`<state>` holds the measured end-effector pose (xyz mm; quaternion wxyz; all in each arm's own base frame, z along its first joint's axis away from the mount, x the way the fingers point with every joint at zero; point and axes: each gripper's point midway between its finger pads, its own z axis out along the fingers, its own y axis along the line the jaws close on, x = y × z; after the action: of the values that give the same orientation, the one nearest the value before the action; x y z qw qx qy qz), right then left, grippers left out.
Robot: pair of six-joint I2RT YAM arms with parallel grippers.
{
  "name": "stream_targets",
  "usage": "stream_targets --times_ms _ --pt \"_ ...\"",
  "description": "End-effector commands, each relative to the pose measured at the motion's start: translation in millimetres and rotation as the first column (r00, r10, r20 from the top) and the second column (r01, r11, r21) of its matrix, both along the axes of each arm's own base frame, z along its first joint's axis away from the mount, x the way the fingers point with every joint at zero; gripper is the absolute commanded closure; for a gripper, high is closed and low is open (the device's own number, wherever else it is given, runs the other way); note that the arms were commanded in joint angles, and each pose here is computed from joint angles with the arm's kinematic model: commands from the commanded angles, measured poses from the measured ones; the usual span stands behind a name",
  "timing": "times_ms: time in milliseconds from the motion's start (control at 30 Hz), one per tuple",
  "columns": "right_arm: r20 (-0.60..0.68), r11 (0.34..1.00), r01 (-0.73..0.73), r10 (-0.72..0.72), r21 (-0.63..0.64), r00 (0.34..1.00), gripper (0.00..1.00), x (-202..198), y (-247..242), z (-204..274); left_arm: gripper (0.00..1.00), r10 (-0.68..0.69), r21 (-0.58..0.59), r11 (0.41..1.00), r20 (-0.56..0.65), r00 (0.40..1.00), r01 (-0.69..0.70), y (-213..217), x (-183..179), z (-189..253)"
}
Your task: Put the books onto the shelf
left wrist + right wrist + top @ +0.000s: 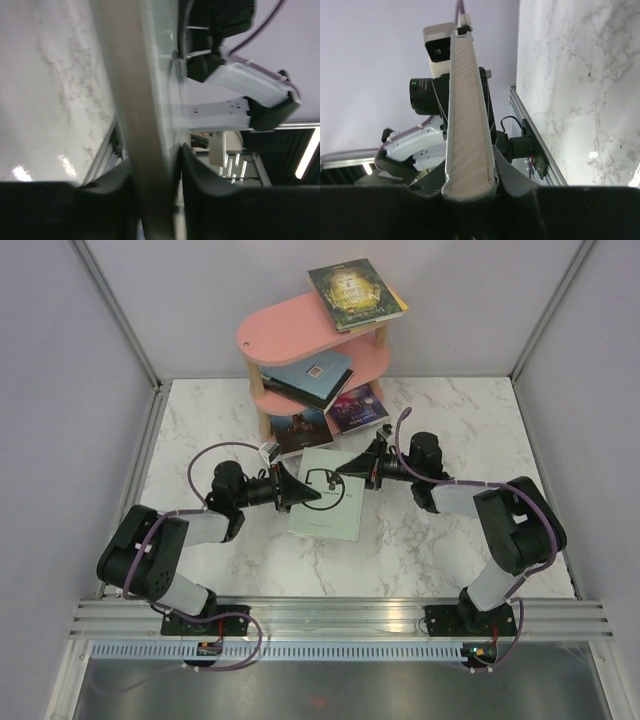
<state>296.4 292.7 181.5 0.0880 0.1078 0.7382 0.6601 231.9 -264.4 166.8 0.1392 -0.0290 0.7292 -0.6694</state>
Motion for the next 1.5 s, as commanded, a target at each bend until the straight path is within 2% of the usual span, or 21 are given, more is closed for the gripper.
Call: stream_targets --times_ms 0,33,133,167,200,267,300,333,367,400,433,500,567,600,700,933,1067,1233,1333,1367,1467 --pt "0.156 0.979 -0.101 0.073 0.178 0.985 1.0 -8 4 67 0.75 -0.071 -0.137 0.987 0.114 0.991 0.087 -4 -1 50" --pt "0.15 0.979 -0.1 0.074 0.179 0.986 1.0 -5 5 65 0.97 -0.08 -0.137 0.986 0.1 0.992 0.093 -6 1 47" --pt "0.143 0.975 -0.095 0.066 0.202 0.988 0.99 3 8 67 0.98 -0.056 -0.138 0.988 0.09 0.994 0.068 -5 5 47" --pt "0.139 0.974 -0.092 0.064 0.209 0.988 0.89 4 8 67 0.98 -0.044 -0.134 0.99 0.085 0.995 0.055 -6 7 47" --pt "0.136 0.97 -0.094 0.064 0.223 0.989 0.6 4 8 69 0.98 -0.028 -0.123 0.992 0.073 0.997 0.037 -5 10 46" --pt "0.128 0.971 -0.082 0.054 0.226 0.99 0.41 4 6 68 0.98 0.018 -0.076 0.997 0.065 0.998 -0.013 -4 17 47" --pt "0.108 0.973 -0.075 0.052 0.219 0.993 0.24 0 5 62 0.98 0.037 -0.052 0.998 0.068 0.997 -0.034 -3 21 48" --pt "0.113 0.973 -0.068 0.044 0.219 0.993 0.18 -3 3 64 0.98 0.055 -0.018 0.998 0.122 0.991 -0.053 -1 25 49" --pt "0.108 0.974 -0.059 0.036 0.217 0.993 0.15 -5 1 63 0.98 0.105 0.03 0.994 0.087 0.991 -0.108 2 32 53" --pt "0.074 0.978 -0.047 0.032 0.204 0.997 0.03 -9 -1 54 0.98 0.137 0.052 0.988 0.1 0.986 -0.142 5 37 56" --pt "0.09 0.98 -0.041 0.023 0.197 0.996 0.02 -13 -3 56 0.98 0.163 0.076 0.982 0.12 0.979 -0.173 8 42 58" --pt "0.047 0.986 -0.003 -0.004 0.166 0.999 0.02 -15 -5 47 0.98 0.248 0.088 0.962 0.122 0.961 -0.26 16 53 68" --pt "0.07 0.991 0.003 -0.012 0.133 0.997 0.02 -25 -5 47 0.98 0.317 0.082 0.942 0.105 0.943 -0.326 21 62 73" --pt "0.022 0.995 0.029 -0.032 0.098 0.999 0.02 -25 -4 38 0.98 0.337 0.082 0.935 0.095 0.937 -0.345 23 64 74" --pt "0.044 0.996 0.026 -0.029 0.084 0.999 0.02 -37 6 52 0.98 0.399 0.095 0.908 0.095 0.912 -0.408 29 73 77" --pt "0.057 0.98 0.062 -0.074 0.189 0.996 0.02 -35 31 102 0.98 0.517 0.152 0.837 0.098 0.85 -0.526 46 83 88" --pt "0.042 0.965 0.082 -0.096 0.25 0.995 0.07 -36 46 124 0.98 0.617 0.279 0.735 0.102 0.78 -0.618 69 86 87" --pt "0.031 0.95 0.149 -0.163 0.275 0.986 0.13 -19 49 141 0.98 0.633 0.305 0.708 0.125 0.764 -0.637 77 84 93" --pt "0.007 0.925 0.175 -0.188 0.336 0.982 0.26 -8 50 151 0.98 0.639 0.339 0.69 0.13 0.758 -0.64 81 82 88" --pt "-0.017 0.915 0.178 -0.185 0.362 0.983 0.39 -6 50 155 0.98 0.644 0.346 0.682 0.131 0.753 -0.644 83 81 88" --pt "-0.003 0.9 0.169 -0.183 0.401 0.983 0.67 -3 52 169 0.98 0.662 0.377 0.653 0.137 0.737 -0.657 90 77 86"
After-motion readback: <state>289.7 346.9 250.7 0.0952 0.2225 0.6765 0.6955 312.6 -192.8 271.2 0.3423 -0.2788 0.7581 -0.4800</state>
